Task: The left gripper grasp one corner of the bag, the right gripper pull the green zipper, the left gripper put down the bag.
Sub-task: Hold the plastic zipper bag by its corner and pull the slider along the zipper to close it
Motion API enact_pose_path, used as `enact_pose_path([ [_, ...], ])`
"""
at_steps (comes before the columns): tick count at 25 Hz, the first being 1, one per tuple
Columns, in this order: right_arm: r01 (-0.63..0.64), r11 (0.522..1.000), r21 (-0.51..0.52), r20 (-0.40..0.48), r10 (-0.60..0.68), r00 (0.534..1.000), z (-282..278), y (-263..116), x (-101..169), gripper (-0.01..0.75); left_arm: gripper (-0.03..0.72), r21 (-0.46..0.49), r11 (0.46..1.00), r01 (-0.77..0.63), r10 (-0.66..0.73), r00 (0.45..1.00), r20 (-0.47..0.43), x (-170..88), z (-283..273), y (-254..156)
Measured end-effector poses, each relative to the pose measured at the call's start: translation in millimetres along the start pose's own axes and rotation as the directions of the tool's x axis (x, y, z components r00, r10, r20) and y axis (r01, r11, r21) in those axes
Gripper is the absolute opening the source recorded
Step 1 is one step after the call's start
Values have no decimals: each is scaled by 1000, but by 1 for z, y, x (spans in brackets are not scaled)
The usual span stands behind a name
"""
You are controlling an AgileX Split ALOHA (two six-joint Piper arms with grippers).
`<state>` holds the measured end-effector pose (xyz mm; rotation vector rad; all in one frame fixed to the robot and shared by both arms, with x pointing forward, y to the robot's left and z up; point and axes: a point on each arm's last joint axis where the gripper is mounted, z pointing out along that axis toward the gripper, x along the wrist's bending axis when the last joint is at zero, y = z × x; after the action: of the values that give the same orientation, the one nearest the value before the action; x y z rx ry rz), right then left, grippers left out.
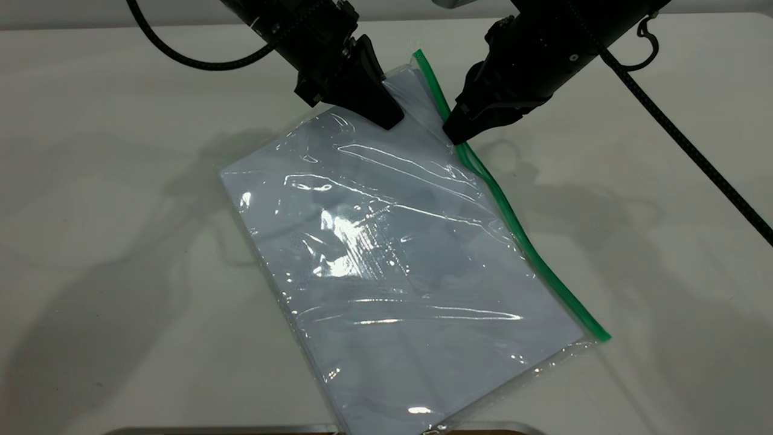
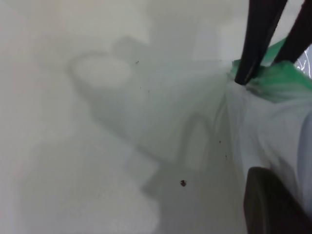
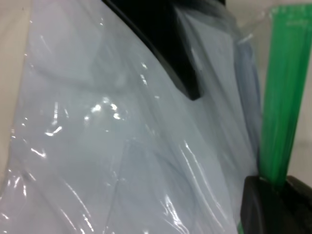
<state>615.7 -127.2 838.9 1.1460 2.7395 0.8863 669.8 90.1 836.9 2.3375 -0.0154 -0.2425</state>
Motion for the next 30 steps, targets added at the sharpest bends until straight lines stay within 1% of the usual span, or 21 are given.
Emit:
enact_pose_path([
  [6,17,1000,4,37,-17,999,0,0,-3,36,53,-60,996,61,-61,998,-14,6,-15,-8],
  [17,30,1000,4,82,-30,996,0,0,-8,36,53,-114,987,112,-114,994,-5,10,-35,-21],
  [24,-32,999,0,85,32,996,-12,-10,-33,36,53,-147,979,140,-144,989,-20,13,-44,-25],
  [30,-98,995,11,40,98,994,-24,-24,-53,36,53,-150,978,147,-152,988,-25,14,-46,-28],
])
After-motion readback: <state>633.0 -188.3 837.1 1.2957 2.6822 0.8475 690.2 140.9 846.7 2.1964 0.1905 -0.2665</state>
